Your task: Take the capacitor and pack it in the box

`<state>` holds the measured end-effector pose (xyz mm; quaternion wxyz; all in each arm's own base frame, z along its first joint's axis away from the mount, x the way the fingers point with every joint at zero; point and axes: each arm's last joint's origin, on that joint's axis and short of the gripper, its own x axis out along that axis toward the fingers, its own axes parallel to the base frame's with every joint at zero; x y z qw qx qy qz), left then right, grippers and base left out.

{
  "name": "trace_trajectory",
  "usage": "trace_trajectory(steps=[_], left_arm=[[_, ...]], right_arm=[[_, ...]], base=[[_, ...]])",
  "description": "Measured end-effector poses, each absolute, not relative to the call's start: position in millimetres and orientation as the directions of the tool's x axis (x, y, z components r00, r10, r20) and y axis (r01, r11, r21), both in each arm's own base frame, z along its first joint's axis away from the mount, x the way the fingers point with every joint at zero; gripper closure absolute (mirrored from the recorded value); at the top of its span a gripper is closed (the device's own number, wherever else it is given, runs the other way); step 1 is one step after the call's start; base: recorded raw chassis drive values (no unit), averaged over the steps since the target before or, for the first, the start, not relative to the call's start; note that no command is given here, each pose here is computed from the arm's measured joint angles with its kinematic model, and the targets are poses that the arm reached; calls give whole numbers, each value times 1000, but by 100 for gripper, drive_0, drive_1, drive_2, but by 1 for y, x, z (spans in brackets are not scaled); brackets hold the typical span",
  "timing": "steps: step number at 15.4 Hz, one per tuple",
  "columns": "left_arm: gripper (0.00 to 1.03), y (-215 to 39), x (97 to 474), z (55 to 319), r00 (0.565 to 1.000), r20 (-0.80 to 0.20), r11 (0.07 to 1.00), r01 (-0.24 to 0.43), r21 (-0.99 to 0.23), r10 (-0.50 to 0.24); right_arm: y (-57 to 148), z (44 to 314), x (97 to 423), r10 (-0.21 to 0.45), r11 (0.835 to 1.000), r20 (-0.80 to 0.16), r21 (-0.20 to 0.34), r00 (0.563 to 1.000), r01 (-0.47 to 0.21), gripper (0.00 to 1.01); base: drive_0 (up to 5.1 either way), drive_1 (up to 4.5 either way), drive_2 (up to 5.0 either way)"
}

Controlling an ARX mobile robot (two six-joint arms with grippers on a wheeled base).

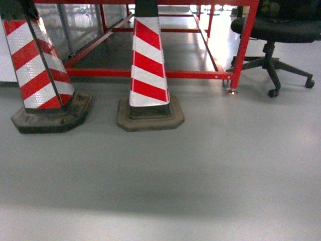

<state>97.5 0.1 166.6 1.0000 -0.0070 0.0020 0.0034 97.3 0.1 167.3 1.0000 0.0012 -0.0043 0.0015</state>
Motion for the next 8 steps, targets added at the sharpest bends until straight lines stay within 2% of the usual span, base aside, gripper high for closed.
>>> trace_trajectory(steps=[2, 8], left_arm=[[58, 0, 98, 167, 1000, -4, 1000, -4, -14, 4], [58, 0, 98, 167, 1000, -2, 1000, 0, -14, 0]], right_arm=[[0, 167, 97, 3, 1000, 8, 2, 1000, -3, 3], [0, 167, 97, 2, 1000, 2, 2, 1000, -2, 3]], base=[[-501, 244, 244], [0, 0, 0]])
